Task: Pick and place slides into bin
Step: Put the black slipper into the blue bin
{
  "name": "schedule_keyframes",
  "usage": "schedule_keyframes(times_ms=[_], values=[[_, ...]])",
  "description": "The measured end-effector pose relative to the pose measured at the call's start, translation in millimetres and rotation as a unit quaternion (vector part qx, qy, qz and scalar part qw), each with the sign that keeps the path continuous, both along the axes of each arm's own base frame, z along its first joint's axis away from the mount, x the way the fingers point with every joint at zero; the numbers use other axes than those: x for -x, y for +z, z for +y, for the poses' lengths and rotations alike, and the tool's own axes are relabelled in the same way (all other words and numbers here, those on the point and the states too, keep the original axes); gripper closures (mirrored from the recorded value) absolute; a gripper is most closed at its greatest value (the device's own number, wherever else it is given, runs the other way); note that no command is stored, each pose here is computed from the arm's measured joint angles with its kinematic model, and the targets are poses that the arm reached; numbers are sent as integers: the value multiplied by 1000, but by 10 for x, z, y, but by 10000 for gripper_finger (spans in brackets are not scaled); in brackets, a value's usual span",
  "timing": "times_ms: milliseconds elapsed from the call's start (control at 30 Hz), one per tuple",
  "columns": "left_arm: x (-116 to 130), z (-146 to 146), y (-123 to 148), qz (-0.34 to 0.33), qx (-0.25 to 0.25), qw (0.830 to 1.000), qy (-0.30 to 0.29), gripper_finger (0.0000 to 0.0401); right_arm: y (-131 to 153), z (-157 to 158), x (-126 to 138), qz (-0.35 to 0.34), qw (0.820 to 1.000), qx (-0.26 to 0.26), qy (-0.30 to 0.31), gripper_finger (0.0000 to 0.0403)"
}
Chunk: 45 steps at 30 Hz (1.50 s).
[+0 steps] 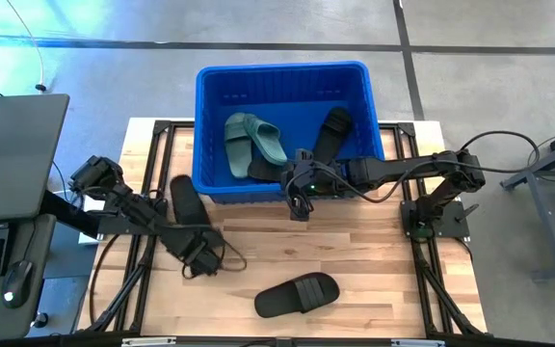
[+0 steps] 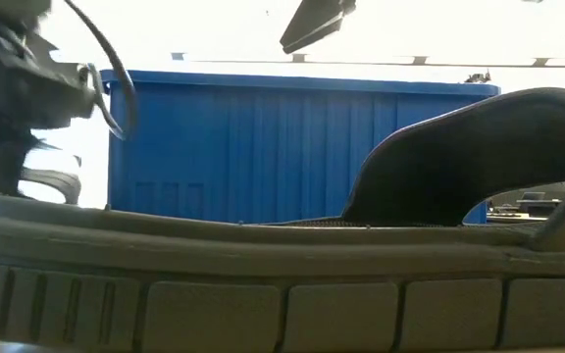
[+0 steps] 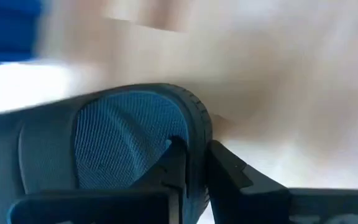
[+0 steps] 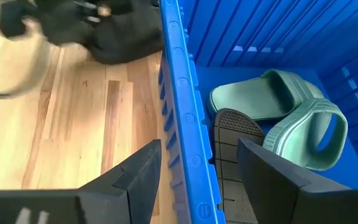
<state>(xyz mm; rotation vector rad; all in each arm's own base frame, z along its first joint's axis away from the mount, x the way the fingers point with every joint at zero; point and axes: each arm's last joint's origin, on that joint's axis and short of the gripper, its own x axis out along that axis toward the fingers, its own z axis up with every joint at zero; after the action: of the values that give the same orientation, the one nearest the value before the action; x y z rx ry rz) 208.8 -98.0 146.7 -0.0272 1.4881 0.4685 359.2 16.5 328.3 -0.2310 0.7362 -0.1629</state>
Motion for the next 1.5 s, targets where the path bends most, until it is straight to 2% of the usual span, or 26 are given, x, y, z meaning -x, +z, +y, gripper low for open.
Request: schedule_keyframes(times_ms=[100, 300, 500, 633, 767, 900, 1067, 1167, 1300, 1400, 1500], values=[[-31, -145, 188, 26, 41, 999, -13, 376, 0, 1, 0, -1, 1000, -1, -1, 203], [-116, -561, 665, 9, 130, 989, -62, 376, 1, 1, 0, 0, 1000, 1, 0, 203], [-124, -974, 1244, -72, 180, 973, -125, 376, 1, 1, -1, 0, 1000, 0, 0, 203], [-70, -1185, 1615, -144, 185, 958, -167, 376, 1, 1, 0, 0, 1000, 1, 0, 203], [51, -1360, 1914, -222, 157, 938, -216, 376, 0, 1, 0, 0, 1000, 1, 1, 203], [164, -1434, 2084, -267, 107, 921, -264, 377, -15, 1, 13, 11, 1000, -1, 3, 203], [234, -1390, 2132, -265, 27, 913, -309, 377, -49, 69, 43, 32, 998, -36, 31, 203], [243, -1338, 2125, -252, -32, 904, -345, 377, -71, 176, 76, 50, 997, -36, 46, 203], [231, -1309, 2141, -251, -108, 879, -391, 377, -77, 342, 111, 57, 997, -13, 56, 203], [215, -1312, 2162, -255, -154, 857, -421, 377, -39, 485, 131, 47, 994, 32, 88, 203], [206, -1311, 2171, -253, -176, 846, -435, 378, 3, 630, 127, 23, 990, 71, 116, 203]])
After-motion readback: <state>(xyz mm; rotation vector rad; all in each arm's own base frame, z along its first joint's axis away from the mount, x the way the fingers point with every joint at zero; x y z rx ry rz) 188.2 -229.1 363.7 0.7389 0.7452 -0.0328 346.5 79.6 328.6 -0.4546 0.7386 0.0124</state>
